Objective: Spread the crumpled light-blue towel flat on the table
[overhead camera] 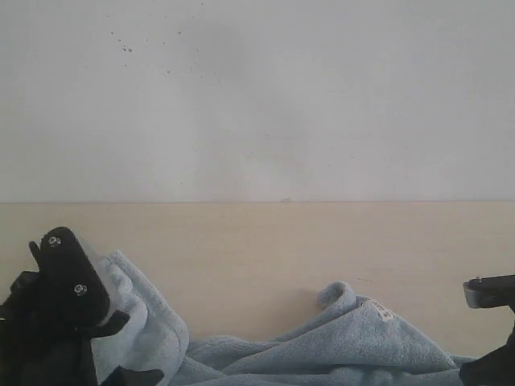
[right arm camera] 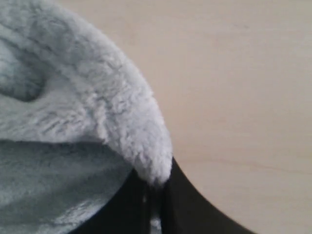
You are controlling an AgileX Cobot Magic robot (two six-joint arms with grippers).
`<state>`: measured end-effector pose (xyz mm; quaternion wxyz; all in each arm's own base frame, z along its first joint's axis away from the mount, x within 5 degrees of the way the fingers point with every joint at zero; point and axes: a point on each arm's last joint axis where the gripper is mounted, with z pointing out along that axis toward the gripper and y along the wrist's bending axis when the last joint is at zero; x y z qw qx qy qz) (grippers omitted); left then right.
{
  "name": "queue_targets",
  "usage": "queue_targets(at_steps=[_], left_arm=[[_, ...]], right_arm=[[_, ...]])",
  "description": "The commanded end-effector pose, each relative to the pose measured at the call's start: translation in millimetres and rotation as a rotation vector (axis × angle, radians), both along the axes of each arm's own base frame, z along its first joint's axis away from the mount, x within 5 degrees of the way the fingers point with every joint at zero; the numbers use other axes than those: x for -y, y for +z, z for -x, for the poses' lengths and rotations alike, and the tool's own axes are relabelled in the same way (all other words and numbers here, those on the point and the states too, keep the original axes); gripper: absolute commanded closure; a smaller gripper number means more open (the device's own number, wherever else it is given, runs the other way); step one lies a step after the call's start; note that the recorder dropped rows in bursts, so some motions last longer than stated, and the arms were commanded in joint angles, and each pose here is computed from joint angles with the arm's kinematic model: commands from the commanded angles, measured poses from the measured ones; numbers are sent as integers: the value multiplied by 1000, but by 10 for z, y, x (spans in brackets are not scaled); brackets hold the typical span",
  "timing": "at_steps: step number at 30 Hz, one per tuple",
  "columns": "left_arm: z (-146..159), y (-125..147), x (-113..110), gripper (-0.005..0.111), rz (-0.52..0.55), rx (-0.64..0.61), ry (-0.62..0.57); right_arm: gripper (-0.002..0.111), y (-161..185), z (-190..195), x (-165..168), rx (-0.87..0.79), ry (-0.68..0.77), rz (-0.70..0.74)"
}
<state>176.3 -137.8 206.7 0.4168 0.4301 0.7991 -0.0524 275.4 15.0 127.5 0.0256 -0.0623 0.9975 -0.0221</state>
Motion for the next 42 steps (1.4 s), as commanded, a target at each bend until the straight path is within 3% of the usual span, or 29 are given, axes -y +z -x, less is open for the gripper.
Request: queue_targets(at_steps=[1, 4, 7, 20, 24, 28, 31, 35, 42], left_arm=[[-35, -102, 52, 43, -41, -13, -46], [-44, -286, 106, 43, -262, 39, -231], [-53, -389, 121, 43, -375, 59, -320], [-133, -595, 129, 45, -485, -3, -326], [-210, -529, 130, 69, -482, -9, -235], [-251, -494, 121, 103, -481, -16, -172], [-274, -391, 127, 103, -460, 13, -149], [-321, 41, 76, 103, -294, 72, 76], [-44, 771, -432, 103, -35, 287, 432]], right_arm=[[108, -3, -20, -95, 78, 10, -109], [108, 0, -25, -120, 83, 10, -137], [108, 0, -24, -125, 82, 2, -143], [108, 4, -26, -152, 82, -41, -177], [108, 4, -28, -152, 84, -41, -177], [108, 4, -28, -152, 84, -41, -177], [108, 11, -35, -150, 95, -30, -174], [108, 160, -71, -145, 192, -20, -174], [108, 880, -50, -164, 550, -112, -269]])
